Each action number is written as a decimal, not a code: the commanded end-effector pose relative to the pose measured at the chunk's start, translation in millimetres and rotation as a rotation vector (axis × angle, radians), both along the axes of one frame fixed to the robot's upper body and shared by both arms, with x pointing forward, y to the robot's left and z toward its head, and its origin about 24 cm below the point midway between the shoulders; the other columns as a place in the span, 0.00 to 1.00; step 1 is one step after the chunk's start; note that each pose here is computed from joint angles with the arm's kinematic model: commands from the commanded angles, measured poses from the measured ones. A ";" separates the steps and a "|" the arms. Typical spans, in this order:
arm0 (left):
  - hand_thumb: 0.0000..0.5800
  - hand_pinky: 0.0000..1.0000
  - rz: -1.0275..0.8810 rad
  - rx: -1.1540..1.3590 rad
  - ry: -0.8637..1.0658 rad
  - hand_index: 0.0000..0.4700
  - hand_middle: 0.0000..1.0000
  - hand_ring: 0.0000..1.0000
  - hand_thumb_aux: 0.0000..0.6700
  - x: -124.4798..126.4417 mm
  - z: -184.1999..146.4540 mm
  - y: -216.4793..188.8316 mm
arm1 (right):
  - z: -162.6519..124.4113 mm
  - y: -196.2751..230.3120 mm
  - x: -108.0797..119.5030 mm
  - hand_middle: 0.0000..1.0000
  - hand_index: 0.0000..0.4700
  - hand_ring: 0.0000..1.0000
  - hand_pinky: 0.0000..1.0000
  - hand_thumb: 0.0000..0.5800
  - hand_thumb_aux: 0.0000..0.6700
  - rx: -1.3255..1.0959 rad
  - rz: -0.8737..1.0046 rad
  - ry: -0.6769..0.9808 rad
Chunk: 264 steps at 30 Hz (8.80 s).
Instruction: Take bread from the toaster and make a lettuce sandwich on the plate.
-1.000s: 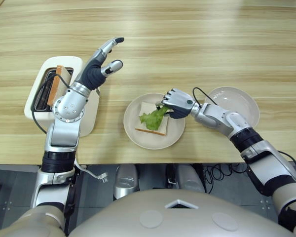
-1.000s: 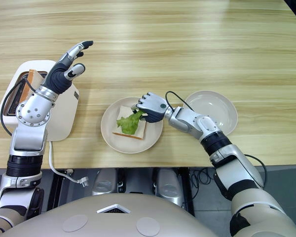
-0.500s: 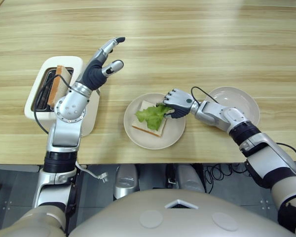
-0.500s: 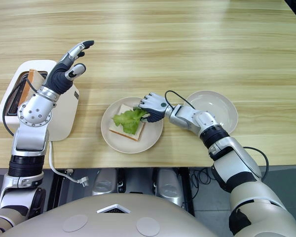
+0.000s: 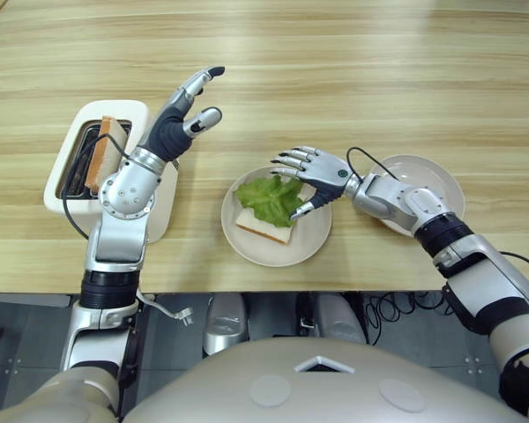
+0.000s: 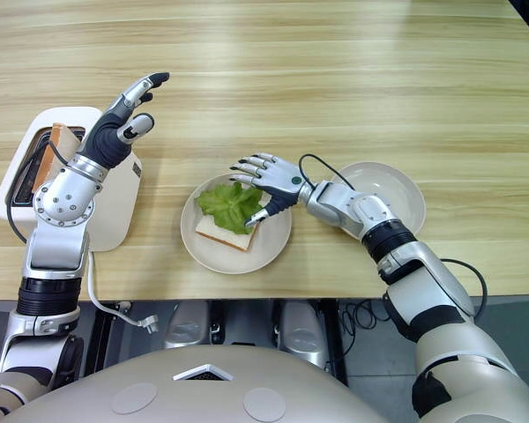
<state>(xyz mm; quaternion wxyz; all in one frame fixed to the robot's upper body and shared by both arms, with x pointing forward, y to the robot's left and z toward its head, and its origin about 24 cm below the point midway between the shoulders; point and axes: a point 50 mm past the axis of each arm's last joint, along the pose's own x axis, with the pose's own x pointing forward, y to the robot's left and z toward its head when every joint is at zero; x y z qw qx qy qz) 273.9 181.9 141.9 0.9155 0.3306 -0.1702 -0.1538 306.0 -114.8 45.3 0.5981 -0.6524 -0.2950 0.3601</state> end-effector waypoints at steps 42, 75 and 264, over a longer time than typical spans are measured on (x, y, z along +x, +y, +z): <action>0.88 0.00 0.521 1.070 0.286 0.63 0.00 0.00 0.65 -56.9 -7.2 162.5 | 62.9 -33.7 -28.0 0.00 0.00 0.00 0.00 0.00 0.00 0.382 -0.176 -0.206; 1.00 1.00 0.513 0.733 -0.013 0.98 1.00 1.00 1.00 -46.9 79.7 126.5 | 58.7 -30.1 -29.0 0.00 0.00 0.00 0.00 0.00 0.00 0.381 -0.176 -0.206; 1.00 1.00 -0.206 0.499 0.586 0.98 1.00 1.00 1.00 -65.0 -154.3 -31.6 | -57.9 -8.0 -47.4 1.00 0.98 1.00 1.00 1.00 1.00 -0.060 -0.295 0.578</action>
